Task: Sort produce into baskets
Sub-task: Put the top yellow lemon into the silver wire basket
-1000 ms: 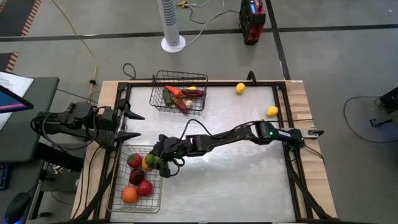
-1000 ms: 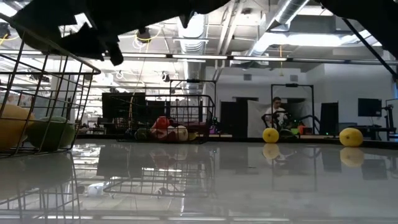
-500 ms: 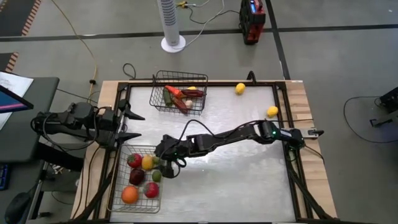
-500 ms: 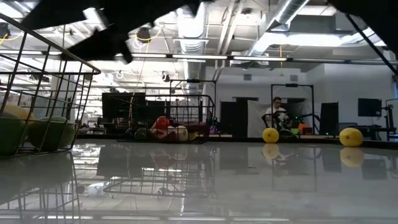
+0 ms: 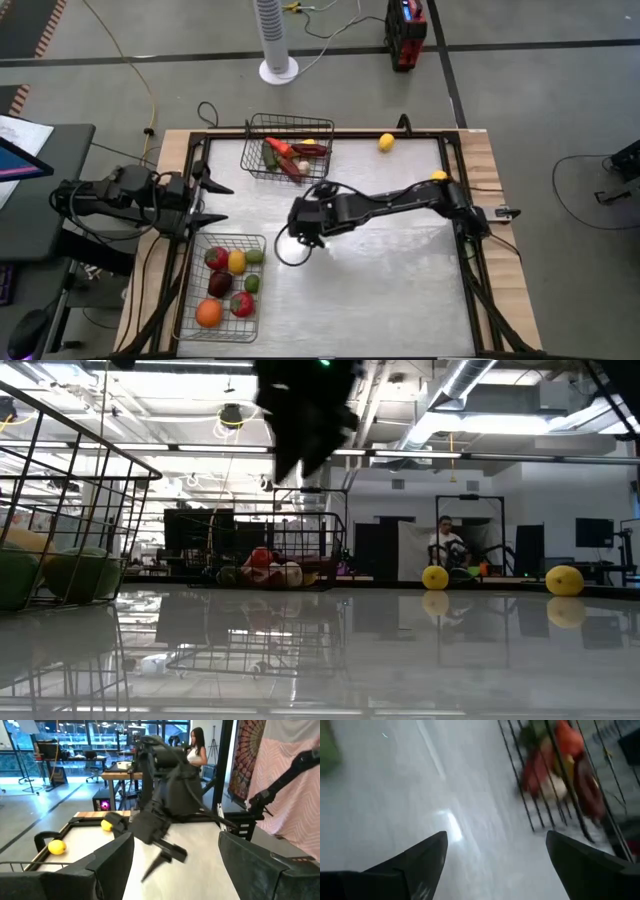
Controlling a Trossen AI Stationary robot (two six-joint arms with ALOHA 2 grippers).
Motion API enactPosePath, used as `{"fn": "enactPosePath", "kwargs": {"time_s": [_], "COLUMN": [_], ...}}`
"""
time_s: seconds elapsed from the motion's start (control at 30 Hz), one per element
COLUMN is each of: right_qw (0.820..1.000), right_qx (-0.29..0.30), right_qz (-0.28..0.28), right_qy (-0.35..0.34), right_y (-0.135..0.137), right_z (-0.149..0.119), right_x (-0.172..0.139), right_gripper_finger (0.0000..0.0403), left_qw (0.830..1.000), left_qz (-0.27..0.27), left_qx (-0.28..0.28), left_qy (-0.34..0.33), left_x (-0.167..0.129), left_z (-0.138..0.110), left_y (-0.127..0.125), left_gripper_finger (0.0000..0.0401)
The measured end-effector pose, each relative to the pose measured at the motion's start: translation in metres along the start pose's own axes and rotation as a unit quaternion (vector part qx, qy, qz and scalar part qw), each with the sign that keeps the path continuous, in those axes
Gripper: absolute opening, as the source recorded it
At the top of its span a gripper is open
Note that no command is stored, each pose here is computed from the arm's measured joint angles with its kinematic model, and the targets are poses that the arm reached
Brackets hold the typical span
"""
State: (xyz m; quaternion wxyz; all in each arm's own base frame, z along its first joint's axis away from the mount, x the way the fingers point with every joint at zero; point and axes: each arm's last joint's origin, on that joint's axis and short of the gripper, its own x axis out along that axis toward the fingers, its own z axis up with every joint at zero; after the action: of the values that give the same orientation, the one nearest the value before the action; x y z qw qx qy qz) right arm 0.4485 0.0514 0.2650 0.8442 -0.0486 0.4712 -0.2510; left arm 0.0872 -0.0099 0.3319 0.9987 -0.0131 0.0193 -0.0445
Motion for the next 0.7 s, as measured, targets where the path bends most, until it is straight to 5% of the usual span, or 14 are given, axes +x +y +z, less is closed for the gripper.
{"fn": "enactPosePath", "kwargs": {"time_s": [0.17, 0.3, 0.57, 0.7], "right_qw": [0.996, 0.985, 0.926, 0.903], "right_qx": [0.022, 0.100, 0.306, 0.362], "right_qz": [-0.044, -0.086, -0.170, -0.191], "right_qy": [0.071, 0.113, 0.145, 0.128], "right_y": [-0.030, -0.073, -0.163, -0.198], "right_z": [-0.037, -0.070, -0.127, -0.139], "right_x": [0.003, 0.011, 0.049, 0.073], "right_gripper_finger": [0.0362, 0.0355, 0.0339, 0.0341], "left_qw": [1.000, 1.000, 1.000, 1.000], "left_qz": [-0.001, 0.005, 0.026, 0.028], "left_qx": [0.000, 0.004, 0.004, 0.004], "left_qy": [0.003, 0.002, 0.001, 0.001], "left_x": [0.000, 0.000, 0.001, 0.001], "left_z": [-0.001, 0.000, 0.000, 0.000], "left_y": [0.000, 0.000, 0.001, 0.002], "left_gripper_finger": [0.0279, 0.0279, 0.0279, 0.0279]}}
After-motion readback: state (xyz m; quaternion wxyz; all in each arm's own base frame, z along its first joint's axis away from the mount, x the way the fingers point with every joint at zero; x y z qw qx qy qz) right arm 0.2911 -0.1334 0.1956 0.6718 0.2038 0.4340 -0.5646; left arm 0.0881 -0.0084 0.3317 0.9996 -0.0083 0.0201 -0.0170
